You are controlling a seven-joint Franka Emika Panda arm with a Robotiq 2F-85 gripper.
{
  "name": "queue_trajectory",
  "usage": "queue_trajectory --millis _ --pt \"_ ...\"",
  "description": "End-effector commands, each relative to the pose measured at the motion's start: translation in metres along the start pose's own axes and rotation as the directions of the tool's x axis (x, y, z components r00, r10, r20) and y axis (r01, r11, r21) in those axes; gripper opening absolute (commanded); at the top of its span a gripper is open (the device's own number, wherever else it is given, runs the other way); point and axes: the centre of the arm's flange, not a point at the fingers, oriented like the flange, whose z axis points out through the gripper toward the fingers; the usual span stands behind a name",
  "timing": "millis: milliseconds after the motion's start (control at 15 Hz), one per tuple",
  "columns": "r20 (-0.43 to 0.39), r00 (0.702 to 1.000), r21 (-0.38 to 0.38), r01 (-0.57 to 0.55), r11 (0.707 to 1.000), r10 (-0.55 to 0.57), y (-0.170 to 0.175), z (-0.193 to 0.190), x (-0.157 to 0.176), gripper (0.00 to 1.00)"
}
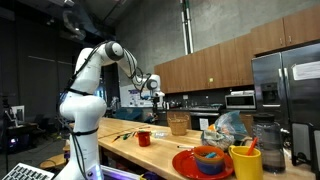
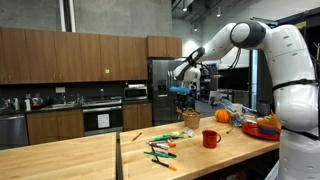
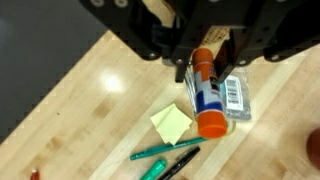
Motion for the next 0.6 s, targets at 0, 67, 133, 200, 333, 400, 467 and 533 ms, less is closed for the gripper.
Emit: queue_trajectory --millis 0,67,133,200,333,400,467,533 --pt "0.016 0.999 -0.001 0.035 0.999 -0.035 0.025 0.043 -0.029 0.08" --pt "0.015 0.999 -0.005 0.044 0.999 -0.044 0.029 0.059 -0.035 0.08" --pt "0.018 0.998 -0.006 0.054 0.999 -0.054 0.032 0.072 -0.039 0.08" --pt "0.021 0.998 -0.014 0.061 0.998 -0.061 0.036 0.084 -0.044 0.08" --pt "0.016 0.997 -0.022 0.078 0.997 -0.077 0.045 0.108 -0.052 0.08" --pt "0.014 0.996 -0.023 0.088 0.996 -0.087 0.050 0.119 -0.056 0.08" --pt "0.007 0.996 -0.028 0.093 0.995 -0.093 0.052 0.128 -0.059 0.08" --pt "0.004 0.996 -0.034 0.095 0.995 -0.095 0.055 0.137 -0.061 0.57"
